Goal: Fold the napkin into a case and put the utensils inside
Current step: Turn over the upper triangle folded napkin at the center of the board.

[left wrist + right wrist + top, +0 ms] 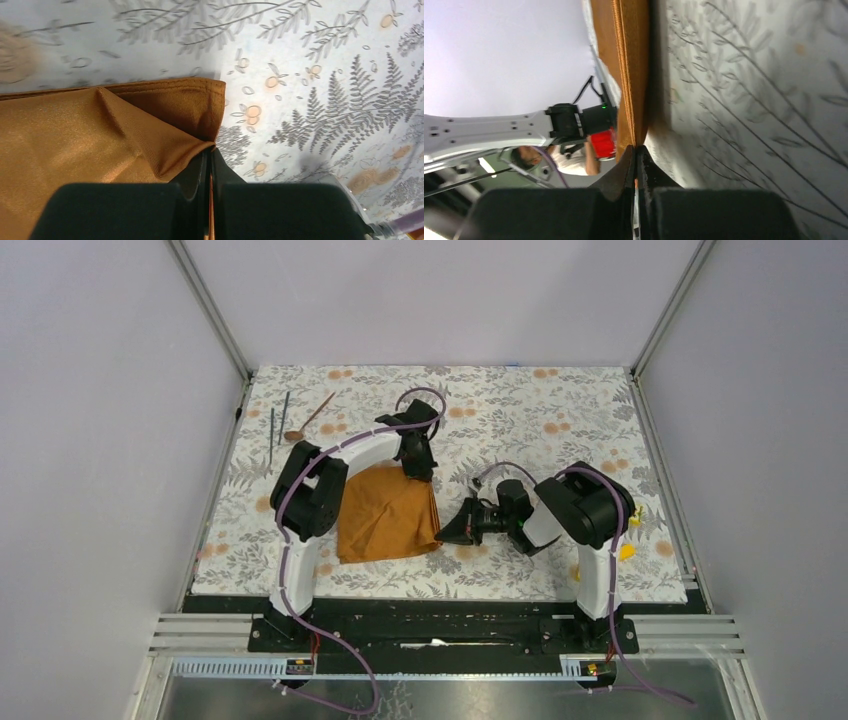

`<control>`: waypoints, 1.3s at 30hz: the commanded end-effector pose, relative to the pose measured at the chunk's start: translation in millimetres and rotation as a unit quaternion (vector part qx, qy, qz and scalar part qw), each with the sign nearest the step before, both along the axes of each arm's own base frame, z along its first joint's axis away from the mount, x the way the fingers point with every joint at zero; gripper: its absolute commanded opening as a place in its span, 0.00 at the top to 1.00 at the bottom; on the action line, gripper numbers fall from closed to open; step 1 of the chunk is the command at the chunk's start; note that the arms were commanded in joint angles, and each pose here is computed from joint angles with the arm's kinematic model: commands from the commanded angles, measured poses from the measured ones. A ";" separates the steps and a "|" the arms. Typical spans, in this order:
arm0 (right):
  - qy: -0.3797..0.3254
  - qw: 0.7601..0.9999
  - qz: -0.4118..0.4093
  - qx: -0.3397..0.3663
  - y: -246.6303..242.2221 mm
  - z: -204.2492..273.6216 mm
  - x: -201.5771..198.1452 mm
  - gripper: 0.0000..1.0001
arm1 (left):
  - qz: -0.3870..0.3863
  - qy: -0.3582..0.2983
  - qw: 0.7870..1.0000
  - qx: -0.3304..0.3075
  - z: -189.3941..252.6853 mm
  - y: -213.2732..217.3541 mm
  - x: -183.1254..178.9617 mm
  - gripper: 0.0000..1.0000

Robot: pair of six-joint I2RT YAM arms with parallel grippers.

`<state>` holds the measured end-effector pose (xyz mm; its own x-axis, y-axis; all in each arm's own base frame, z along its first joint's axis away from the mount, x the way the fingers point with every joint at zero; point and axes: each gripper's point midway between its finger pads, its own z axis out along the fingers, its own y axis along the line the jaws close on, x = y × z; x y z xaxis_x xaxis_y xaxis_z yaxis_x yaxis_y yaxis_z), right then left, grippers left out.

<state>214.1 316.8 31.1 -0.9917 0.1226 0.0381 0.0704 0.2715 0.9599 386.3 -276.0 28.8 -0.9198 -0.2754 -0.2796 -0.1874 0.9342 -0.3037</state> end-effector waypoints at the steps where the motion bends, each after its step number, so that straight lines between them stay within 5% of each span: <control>1: -0.024 0.997 0.070 -0.038 -16.1 -10.6 -34.3 0.95 | 0.000 -0.092 0.995 -0.040 29.6 -18.3 49.7 0.91; 3: -0.035 0.995 0.060 -0.074 -24.6 -16.1 -32.2 0.84 | -0.021 -0.099 0.993 -0.065 44.0 -29.6 44.9 0.66; 6: -0.058 0.984 0.057 -0.156 -41.8 -24.1 -27.7 0.62 | -0.058 -0.116 0.986 -0.109 80.4 -43.7 35.4 0.41; 9: -0.077 0.973 0.061 -0.210 -57.2 -21.4 -19.9 0.47 | -0.095 -0.125 0.978 -0.136 115.8 -45.1 16.6 0.35; 13: -0.103 0.964 0.065 -0.235 -58.3 -12.0 -0.2 0.41 | -0.119 -0.127 0.977 -0.124 132.4 -22.1 -12.6 0.30; 15: -0.107 0.964 0.063 -0.236 -54.4 -8.4 8.0 0.40 | -0.126 -0.117 0.977 -0.124 135.5 -11.1 -26.6 0.04; 31: -0.102 0.935 0.090 -0.328 -33.4 -24.6 -2.9 0.39 | -0.073 -0.077 0.991 -0.078 98.8 66.9 -92.1 0.05; 39: -0.104 0.905 0.122 -0.395 -57.3 -37.7 -11.1 0.58 | -0.061 -0.076 0.993 -0.061 96.7 88.9 -101.0 0.05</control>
